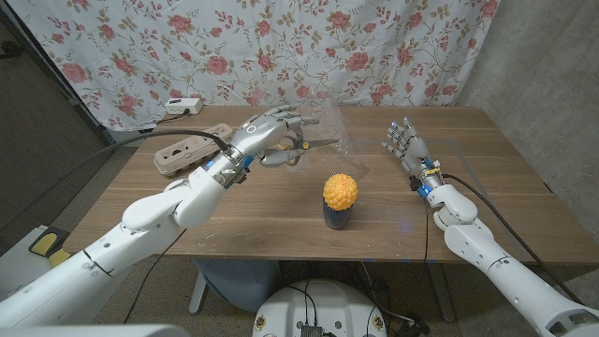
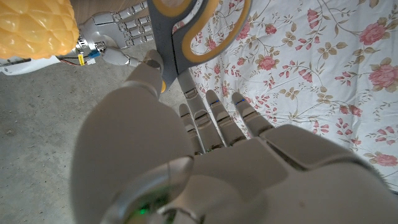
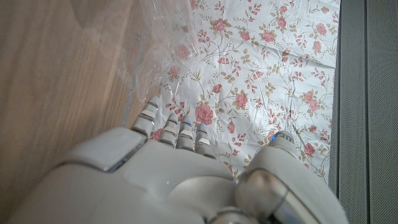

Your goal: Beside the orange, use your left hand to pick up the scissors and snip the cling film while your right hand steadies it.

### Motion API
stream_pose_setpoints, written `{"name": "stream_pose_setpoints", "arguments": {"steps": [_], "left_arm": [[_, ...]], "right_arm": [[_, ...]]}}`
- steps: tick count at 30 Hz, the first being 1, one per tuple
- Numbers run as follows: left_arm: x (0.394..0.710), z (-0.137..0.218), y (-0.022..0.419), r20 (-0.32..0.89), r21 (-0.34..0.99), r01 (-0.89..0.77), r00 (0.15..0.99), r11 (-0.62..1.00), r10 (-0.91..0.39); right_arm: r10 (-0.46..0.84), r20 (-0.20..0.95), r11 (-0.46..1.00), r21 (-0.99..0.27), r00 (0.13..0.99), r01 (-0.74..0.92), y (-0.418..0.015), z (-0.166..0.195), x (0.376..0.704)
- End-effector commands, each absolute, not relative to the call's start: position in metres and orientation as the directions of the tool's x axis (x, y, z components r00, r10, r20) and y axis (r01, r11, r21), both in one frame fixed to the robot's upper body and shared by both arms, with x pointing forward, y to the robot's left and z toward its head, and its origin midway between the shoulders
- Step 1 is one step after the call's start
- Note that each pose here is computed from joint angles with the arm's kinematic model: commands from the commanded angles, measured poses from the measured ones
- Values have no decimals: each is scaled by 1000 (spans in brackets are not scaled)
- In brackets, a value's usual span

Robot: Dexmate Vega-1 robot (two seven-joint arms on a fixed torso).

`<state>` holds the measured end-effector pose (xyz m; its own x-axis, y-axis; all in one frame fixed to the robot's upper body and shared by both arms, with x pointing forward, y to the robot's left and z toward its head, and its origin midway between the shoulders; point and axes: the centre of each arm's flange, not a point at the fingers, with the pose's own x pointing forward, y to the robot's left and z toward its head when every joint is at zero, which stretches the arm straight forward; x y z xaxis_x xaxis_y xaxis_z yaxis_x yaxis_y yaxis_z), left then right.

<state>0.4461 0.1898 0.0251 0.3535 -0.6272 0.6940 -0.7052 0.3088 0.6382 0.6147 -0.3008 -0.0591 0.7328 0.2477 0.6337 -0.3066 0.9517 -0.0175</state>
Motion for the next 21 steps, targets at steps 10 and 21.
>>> {"name": "stream_pose_setpoints", "arguments": {"steps": [10,21], "left_arm": [[448,14,210,824,538,-703,324,465,-464],[450,2,218,874,485,-661,330,573,-358]], "right_arm": [[258,619,951,-28,742,-307,-296,-60,617],[267,607,950,-36,748,-310,-291,-59,619]]}}
